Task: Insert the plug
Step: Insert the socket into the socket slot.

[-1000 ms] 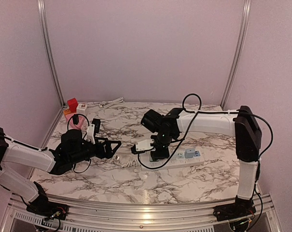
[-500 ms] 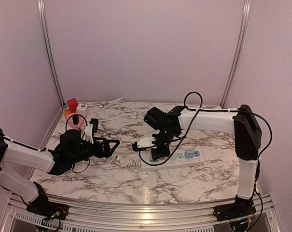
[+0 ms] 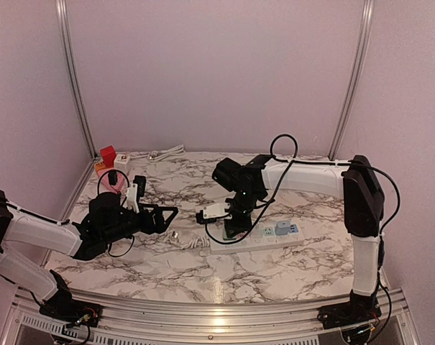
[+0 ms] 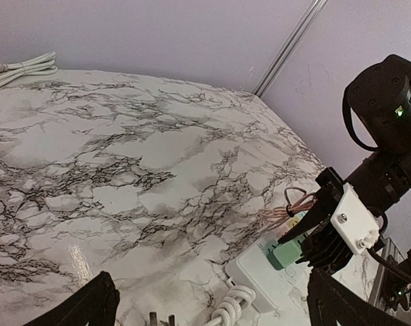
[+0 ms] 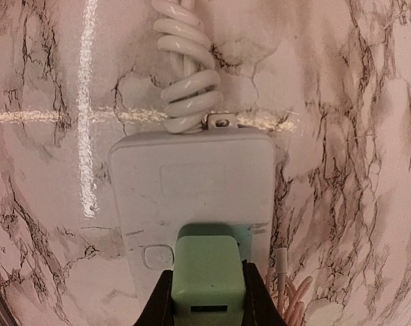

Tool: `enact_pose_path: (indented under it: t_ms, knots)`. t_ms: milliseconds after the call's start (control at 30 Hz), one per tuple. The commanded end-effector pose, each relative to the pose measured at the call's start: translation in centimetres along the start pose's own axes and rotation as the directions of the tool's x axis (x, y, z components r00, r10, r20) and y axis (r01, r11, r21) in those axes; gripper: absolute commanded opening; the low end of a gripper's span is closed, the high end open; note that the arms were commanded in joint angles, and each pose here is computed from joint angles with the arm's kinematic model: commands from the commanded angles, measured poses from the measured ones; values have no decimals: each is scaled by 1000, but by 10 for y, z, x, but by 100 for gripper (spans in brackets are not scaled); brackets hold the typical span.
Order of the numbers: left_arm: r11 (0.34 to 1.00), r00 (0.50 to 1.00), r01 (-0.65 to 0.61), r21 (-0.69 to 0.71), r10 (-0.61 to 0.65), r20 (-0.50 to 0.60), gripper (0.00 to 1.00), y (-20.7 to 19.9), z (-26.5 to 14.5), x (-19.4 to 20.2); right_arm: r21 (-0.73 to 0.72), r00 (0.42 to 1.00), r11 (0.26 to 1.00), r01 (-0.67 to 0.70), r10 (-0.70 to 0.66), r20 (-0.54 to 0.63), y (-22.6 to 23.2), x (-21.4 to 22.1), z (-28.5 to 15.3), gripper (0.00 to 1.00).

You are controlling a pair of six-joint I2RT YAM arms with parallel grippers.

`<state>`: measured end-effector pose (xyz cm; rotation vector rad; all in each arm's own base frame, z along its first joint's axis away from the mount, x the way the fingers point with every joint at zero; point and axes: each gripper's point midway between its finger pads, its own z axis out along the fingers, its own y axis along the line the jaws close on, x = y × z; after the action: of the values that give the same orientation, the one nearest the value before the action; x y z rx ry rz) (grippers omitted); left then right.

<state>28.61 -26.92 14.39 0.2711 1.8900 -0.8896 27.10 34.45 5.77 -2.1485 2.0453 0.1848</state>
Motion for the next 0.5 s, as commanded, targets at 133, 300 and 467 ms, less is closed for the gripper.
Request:
enact_pose_path:
  t_ms: [133,300,467]
  knots:
    - [1000,1000,10,10,-11,19,99,1,1,-1,-54,987,998,-39,30,-157,9,30,58,1]
    - [1000,1000,12,11,-13,22,99,2,1,-2,-18,992,1000,-10,8,-125,2,15,39,4]
    - [1000,1000,11,8,-11,23,99,3,0,-2,25,996,1000,-1,3,-93,-6,2,19,4]
